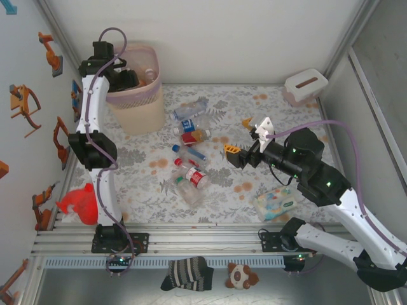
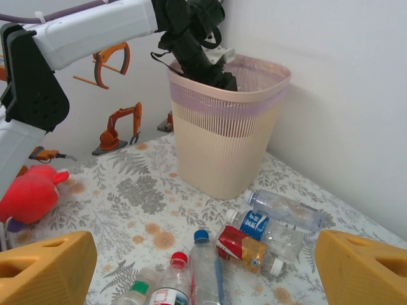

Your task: Put the plastic bottles in the bin

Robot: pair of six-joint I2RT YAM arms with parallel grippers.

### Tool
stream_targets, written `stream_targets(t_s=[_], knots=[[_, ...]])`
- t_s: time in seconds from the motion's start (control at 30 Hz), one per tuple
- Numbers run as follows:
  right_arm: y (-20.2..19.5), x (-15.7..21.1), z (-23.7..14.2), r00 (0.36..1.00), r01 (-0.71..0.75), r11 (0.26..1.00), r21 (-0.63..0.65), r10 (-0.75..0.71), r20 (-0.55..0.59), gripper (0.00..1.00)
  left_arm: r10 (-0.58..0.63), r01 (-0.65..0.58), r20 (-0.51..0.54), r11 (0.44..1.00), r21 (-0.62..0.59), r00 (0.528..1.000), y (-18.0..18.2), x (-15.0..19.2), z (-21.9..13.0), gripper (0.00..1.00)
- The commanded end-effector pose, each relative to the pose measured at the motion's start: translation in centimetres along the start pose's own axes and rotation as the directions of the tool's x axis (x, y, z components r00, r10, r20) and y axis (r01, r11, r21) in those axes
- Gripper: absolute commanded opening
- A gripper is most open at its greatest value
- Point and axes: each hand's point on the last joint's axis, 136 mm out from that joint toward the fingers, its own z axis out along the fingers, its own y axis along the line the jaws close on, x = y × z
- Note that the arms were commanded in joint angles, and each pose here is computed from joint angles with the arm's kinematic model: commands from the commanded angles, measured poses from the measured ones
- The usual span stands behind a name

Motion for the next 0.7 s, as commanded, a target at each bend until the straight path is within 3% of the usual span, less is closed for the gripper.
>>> stream_targets(t_s=[0.0,0.13,0.37,0.67], knots=[[0.0,-0.8,0.0,1.0,0.006,1.0,0.002,-0.006,0.024,0.88,-0.048,0.028,-0.282,0.997,-0.078,0.958,2.9,6.9,4.9,0.74],[0.1,-1.0,0.1,1.0,0.004,1.0,-0.005,-0.004,0.028,0.88,-0.047,0.029,-0.248,0.997,-0.073,0.968,2.8,6.0,3.5,0.76],[0.1,-1.3,0.1,0.999,0.009,1.0,-0.008,-0.009,0.033,0.88,-0.036,0.033,-0.085,0.999,-0.042,0.996,1.7,2.0,-1.3,0.85],[0.1,-1.3,0.2,0.999,0.01,1.0,-0.008,-0.01,0.035,0.88,-0.03,0.031,0.03,0.999,-0.03,0.999,1.1,-0.3,-5.9,0.93]])
